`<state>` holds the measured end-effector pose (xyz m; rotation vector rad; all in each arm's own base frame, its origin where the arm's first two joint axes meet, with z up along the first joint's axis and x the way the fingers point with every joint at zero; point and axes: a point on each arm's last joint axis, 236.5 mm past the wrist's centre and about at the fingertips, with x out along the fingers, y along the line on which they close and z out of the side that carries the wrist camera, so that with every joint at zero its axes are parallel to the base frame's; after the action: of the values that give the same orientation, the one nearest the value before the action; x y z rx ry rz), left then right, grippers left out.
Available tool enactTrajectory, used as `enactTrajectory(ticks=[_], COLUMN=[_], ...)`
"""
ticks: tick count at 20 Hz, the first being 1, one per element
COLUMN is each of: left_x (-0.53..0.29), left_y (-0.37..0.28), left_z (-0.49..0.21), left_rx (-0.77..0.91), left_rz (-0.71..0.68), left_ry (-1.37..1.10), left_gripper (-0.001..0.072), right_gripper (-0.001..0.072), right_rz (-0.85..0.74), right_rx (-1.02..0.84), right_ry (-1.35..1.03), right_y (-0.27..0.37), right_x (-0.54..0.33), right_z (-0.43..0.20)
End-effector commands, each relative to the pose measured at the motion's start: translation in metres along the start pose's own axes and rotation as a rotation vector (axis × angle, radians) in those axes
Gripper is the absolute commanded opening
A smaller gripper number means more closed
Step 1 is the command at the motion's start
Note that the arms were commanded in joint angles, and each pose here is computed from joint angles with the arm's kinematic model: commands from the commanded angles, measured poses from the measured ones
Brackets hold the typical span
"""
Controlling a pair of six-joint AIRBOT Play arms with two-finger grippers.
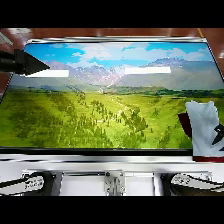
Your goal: Fold the shirts.
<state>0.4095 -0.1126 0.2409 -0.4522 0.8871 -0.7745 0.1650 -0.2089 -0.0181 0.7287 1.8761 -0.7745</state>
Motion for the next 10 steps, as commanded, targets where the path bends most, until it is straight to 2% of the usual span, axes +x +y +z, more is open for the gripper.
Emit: enactTrajectory(ticks=[1, 3, 5, 7, 10], left_x=[0.000, 0.000, 0.000, 0.008, 0.039], left_y=[0.000, 0.000, 0.002, 0.017, 0.066], left_z=[0.000, 0.001, 0.004, 0.014, -0.011], left_rx=[0.000, 0.000, 0.000, 0.004, 0.047], left_rz=[0.001, 0.001, 0.005, 0.079, 0.377], left_ry=[-0.001, -0.003, -0.015, -0.050, 0.088], left_gripper=[0.0038, 0.0038, 0.0037, 0.0036, 0.0034], right_gripper=[0.0555, 0.0573, 0.0568, 0.0562, 0.0564], right_rz=[-0.112, -0.251, -0.270, -0.180, 0.104], right_rx=[-0.043, -0.087, -0.031, -0.047, -0.258], right_ry=[0.057, 0.079, -0.044, -0.291, -0.796], right_y=[-0.026, -0.060, -0.069, -0.046, 0.073], right_x=[0.001, -0.015, -0.047, -0.097, -0.215], right_z=[-0.013, -0.017, -0.003, 0.031, 0.061])
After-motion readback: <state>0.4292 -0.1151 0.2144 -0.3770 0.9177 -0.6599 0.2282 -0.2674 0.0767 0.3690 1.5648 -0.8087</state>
